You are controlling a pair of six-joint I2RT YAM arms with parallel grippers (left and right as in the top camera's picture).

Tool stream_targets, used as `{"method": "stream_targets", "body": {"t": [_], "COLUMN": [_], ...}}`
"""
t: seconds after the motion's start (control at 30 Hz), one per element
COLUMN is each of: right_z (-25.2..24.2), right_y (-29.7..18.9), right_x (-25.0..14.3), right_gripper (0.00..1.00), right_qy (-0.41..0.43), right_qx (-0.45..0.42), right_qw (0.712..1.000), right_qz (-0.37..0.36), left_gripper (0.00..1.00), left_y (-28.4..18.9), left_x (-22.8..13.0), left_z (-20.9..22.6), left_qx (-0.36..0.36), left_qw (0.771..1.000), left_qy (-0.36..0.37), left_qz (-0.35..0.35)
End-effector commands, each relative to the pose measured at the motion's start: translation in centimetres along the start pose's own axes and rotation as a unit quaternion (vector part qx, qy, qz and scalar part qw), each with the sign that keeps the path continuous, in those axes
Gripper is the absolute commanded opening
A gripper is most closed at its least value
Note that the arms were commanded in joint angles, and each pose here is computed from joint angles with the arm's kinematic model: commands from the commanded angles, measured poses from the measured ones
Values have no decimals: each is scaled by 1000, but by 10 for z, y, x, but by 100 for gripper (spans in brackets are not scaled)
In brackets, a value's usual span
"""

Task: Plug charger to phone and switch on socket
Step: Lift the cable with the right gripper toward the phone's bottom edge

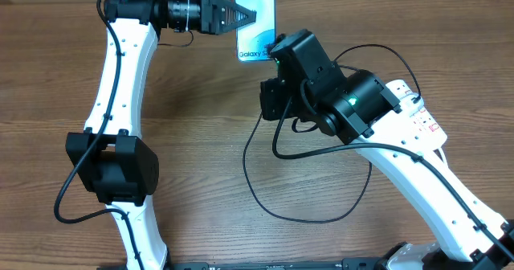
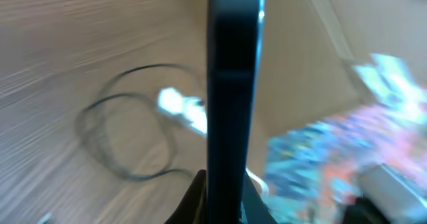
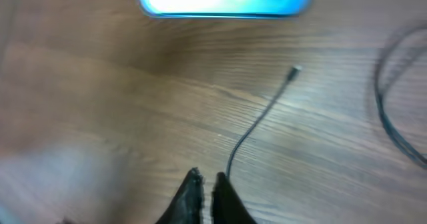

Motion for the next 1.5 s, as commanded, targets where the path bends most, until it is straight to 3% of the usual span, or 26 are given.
{"method": "stream_targets", "body": {"t": [0.0,0.1,0.17,0.33,0.57,0.73,0.93,1.13,1.47], "right_z": [-22,-29,-30,-40,-51,-65,-82,-85,-88], "right_y": [-1,8,20,55,109,163,224,242,252], "right_x": [11,13,14,25,44,33,5,3,7], "right_gripper": [26,40,44,55,55,55,46,41,39], "right_qy": [120,142,143,126,151,190,202,201,214], "right_qx": [-57,-63,-52,-56,-112,-142,-180,-178,-196], "right_qw": [990,988,988,987,976,961,944,946,945], "right_qz": [-37,-24,0,82,110,141,190,184,153], "left_gripper": [4,4,4,4,4,4,4,4,4], "left_y": [-11,-22,-29,-32,-39,-51,-63,-64,-63], "left_x": [0,-9,-14,-17,-21,-27,-34,-34,-35], "left_z": [31,51,58,62,68,73,77,77,77], "left_qx": [190,288,329,348,388,402,409,409,409], "left_qw": [980,951,934,925,901,890,882,881,881], "left_qy": [-58,-114,-139,-152,-194,-213,-235,-237,-237], "left_qz": [-13,-14,-16,-15,-27,-22,-18,-17,-16]}}
Point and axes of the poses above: each gripper's point midway between its finger pads, its own y axis out along the fingers, its own z axis along the line the jaws close on, x = y × z, the point moved 6 cm from there along -y, back along the fingers, and after that the axes turned 2 degrees about y, right-handed, at the moved point
